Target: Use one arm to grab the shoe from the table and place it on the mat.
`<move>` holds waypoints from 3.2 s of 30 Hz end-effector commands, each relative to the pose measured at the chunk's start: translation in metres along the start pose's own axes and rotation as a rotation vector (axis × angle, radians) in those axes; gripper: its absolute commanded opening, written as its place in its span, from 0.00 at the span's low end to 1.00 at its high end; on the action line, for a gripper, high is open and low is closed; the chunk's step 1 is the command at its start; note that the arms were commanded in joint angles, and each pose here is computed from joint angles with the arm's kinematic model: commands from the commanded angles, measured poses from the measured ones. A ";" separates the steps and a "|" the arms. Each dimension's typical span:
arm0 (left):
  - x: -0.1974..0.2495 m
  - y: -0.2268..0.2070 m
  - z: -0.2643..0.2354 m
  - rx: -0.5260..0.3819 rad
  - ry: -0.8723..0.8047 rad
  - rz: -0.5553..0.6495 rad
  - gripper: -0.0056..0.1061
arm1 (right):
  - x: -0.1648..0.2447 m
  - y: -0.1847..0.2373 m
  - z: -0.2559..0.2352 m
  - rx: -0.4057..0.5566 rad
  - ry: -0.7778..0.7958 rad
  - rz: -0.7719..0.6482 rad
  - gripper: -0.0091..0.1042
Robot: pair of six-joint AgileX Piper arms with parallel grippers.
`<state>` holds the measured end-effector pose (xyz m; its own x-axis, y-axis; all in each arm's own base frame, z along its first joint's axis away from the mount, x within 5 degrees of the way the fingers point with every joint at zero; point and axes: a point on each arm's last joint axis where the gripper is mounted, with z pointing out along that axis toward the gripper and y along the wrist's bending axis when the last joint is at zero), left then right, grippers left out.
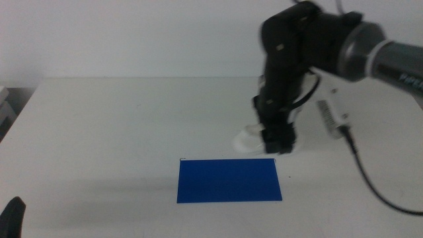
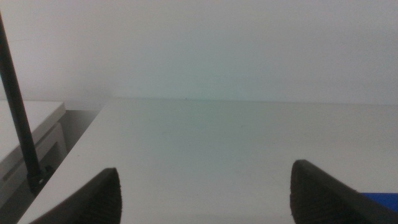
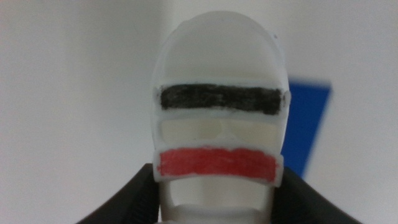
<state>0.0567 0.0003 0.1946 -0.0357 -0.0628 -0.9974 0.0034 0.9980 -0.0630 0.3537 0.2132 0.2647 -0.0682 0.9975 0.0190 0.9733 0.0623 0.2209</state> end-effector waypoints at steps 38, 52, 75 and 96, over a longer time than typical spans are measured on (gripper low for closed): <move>-0.005 -0.002 -0.001 0.020 -0.079 -0.005 0.88 | 0.069 -0.016 0.006 0.015 0.011 -2.060 0.13; -0.005 -0.002 -0.001 0.020 -0.079 -0.005 0.88 | 0.068 -0.014 0.007 0.028 -0.007 -3.092 0.13; -0.005 -0.002 -0.001 0.020 -0.079 -0.005 0.88 | 0.056 -0.005 0.021 -0.072 0.130 -3.014 0.13; -0.005 -0.002 -0.001 0.020 -0.079 -0.005 0.88 | 0.062 0.000 0.039 -0.105 0.088 -3.013 0.72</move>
<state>0.0567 0.0003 0.1946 -0.0357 -0.0638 -0.9973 0.0034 0.9979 -0.0640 0.3570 0.2798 0.1908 -0.0488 -0.9976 -0.0493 -0.9957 0.0525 -0.0762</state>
